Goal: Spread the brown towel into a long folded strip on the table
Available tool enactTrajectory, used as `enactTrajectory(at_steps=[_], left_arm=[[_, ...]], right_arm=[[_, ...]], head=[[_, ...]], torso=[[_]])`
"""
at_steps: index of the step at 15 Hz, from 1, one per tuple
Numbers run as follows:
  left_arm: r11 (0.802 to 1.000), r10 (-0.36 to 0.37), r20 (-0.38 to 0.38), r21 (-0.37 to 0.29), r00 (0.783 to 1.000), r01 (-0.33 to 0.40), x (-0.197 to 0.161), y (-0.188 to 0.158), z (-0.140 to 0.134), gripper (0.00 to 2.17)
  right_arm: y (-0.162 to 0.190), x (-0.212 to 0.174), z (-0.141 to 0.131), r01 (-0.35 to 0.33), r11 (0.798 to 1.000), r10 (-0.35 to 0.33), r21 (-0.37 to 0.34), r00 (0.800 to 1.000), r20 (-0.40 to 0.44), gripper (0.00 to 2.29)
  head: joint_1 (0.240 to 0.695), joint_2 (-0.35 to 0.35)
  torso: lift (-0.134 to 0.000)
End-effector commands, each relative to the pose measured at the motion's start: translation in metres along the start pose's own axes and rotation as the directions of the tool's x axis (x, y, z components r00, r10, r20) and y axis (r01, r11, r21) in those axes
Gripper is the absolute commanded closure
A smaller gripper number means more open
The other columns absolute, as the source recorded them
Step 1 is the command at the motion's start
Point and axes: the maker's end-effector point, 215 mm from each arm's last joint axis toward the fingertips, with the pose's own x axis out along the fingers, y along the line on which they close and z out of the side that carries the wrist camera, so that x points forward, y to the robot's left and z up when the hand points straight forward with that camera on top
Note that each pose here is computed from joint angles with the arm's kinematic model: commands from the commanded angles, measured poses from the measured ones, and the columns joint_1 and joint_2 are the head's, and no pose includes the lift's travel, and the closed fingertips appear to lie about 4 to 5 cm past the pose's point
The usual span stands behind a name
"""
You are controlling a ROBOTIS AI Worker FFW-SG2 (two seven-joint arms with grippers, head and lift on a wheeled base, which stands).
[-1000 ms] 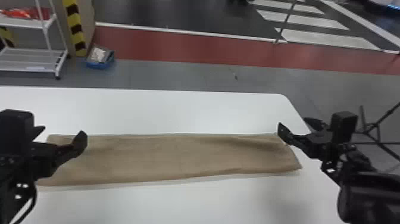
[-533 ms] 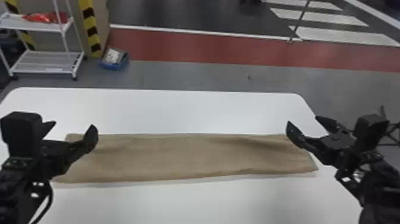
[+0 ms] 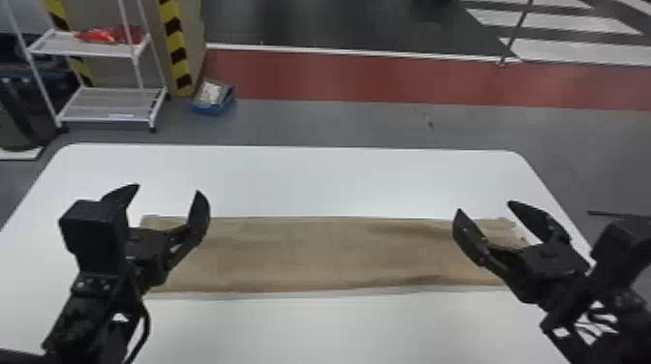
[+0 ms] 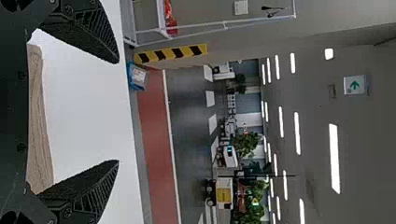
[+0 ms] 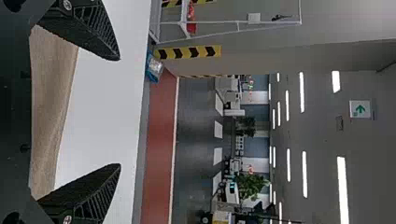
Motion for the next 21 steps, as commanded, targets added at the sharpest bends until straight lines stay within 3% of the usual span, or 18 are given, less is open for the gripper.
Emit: enactTrajectory(at_steps=[1, 7, 10, 14, 21], left_arm=[[1.000, -0.021, -0.010, 0.012, 1.000, 0.021, -0.009, -0.019, -0.013, 0.12], [0.999, -0.038, 0.012, 0.012, 0.999, 0.038, -0.025, -0.040, -0.016, 0.13], [0.999, -0.047, 0.093, -0.005, 0.995, 0.048, -0.030, -0.045, -0.001, 0.13], [0.999, -0.025, 0.159, -0.034, 0.987, 0.031, -0.032, -0.034, 0.010, 0.13], [1.000, -0.004, 0.152, -0.029, 0.988, 0.008, -0.034, -0.020, 0.007, 0.13]], right_arm=[[0.015, -0.001, -0.008, -0.013, 1.000, 0.013, 0.018, 1.000, -0.011, 0.07], [0.047, -0.018, -0.012, 0.001, 1.000, -0.001, -0.010, 1.000, 0.015, 0.07], [0.060, -0.032, -0.003, -0.015, 1.000, 0.016, -0.016, 0.996, 0.090, 0.08], [0.045, -0.051, 0.000, 0.008, 0.999, -0.012, 0.033, 0.993, 0.115, 0.08], [0.036, -0.055, -0.001, 0.048, 0.998, -0.052, 0.034, 0.992, 0.115, 0.09]], head=[[0.695, -0.100], [0.695, -0.114], [0.695, -0.103], [0.695, -0.106], [0.695, -0.108]], torso=[[-0.119], [-0.119], [-0.119], [-0.119], [-0.119]])
